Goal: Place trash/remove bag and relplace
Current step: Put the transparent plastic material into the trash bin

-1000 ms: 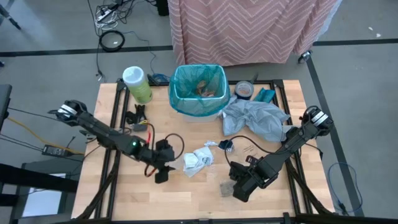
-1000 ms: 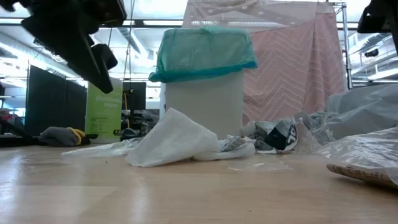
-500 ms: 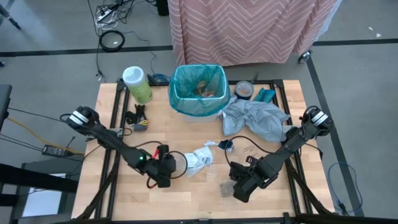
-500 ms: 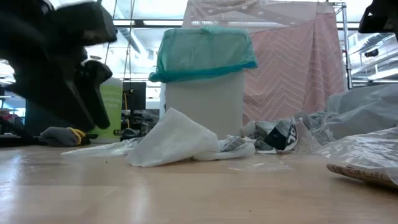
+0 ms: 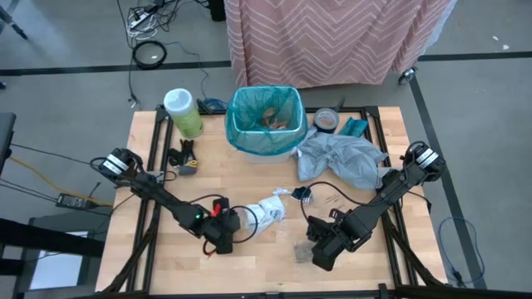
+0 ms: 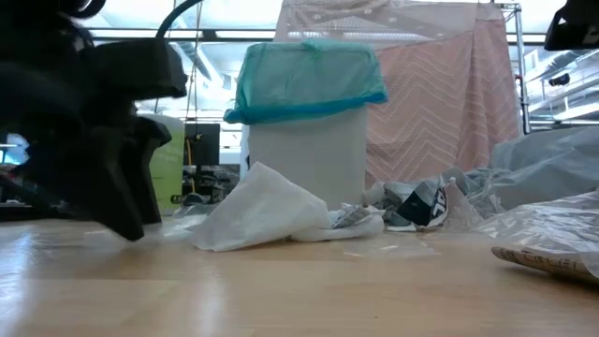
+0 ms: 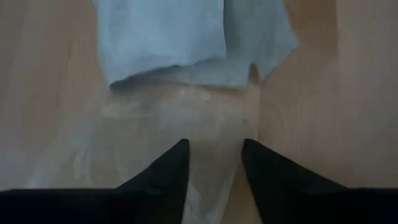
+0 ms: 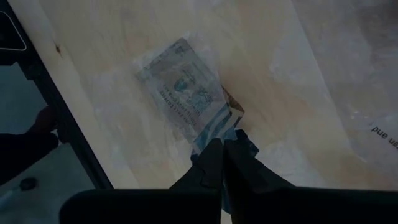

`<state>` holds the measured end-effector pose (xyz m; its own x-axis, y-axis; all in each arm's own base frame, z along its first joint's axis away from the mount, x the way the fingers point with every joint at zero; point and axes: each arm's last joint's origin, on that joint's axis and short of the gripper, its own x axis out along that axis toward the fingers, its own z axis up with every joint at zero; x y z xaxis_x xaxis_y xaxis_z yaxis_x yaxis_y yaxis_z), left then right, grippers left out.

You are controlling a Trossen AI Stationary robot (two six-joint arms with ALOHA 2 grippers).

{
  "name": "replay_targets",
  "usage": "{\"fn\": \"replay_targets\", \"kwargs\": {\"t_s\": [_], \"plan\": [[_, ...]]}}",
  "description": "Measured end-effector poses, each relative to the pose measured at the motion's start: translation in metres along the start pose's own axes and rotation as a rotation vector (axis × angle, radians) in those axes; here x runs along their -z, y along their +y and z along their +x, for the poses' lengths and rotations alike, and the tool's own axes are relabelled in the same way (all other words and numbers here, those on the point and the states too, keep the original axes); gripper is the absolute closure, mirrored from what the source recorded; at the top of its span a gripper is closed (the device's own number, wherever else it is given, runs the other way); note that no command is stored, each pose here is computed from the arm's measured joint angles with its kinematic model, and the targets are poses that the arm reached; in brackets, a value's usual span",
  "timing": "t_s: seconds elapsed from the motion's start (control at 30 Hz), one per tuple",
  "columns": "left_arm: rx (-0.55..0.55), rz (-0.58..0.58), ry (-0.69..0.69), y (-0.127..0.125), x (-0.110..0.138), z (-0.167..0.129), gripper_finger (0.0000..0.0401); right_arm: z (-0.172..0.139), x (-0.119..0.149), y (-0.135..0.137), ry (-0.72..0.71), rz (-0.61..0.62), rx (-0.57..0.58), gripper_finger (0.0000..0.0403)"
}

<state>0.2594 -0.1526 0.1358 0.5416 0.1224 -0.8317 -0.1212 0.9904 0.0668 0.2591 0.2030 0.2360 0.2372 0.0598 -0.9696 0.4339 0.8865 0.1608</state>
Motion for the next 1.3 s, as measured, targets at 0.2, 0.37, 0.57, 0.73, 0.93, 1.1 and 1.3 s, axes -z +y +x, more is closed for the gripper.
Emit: {"fn": "replay_targets", "kwargs": {"t_s": [0.2, 0.37, 0.57, 0.73, 0.93, 1.1, 1.3], "plan": [[0.005, -0.039, -0.004, -0.001, -0.004, -0.002, 0.0372, 0.000, 0.000, 0.000, -0.007, -0.002, 0.004, 0.0402], [0.043, -0.160, 0.014, -0.002, -0.005, -0.005, 0.0393, 0.000, 0.000, 0.000, -0.009, -0.003, 0.004, 0.0402], [0.032, -0.219, -0.023, -0.006, -0.031, -0.033, 0.0397, 0.000, -0.001, 0.000, -0.025, 0.014, 0.012, 0.0401], [0.008, -0.226, -0.064, -0.006, -0.065, -0.073, 0.0399, 0.000, -0.001, -0.001, -0.040, 0.020, 0.018, 0.0402], [-0.049, -0.192, -0.197, 0.002, -0.116, -0.132, 0.0400, 0.000, -0.002, -0.001, -0.074, 0.040, 0.032, 0.0402], [-0.207, -0.131, -0.368, 0.028, -0.157, -0.186, 0.0400, 0.000, -0.003, -0.001, -0.092, 0.055, 0.035, 0.0401], [-0.324, -0.052, -0.497, 0.077, -0.198, -0.237, 0.0399, 0.000, -0.004, -0.001, -0.096, 0.059, 0.033, 0.0401]]}}
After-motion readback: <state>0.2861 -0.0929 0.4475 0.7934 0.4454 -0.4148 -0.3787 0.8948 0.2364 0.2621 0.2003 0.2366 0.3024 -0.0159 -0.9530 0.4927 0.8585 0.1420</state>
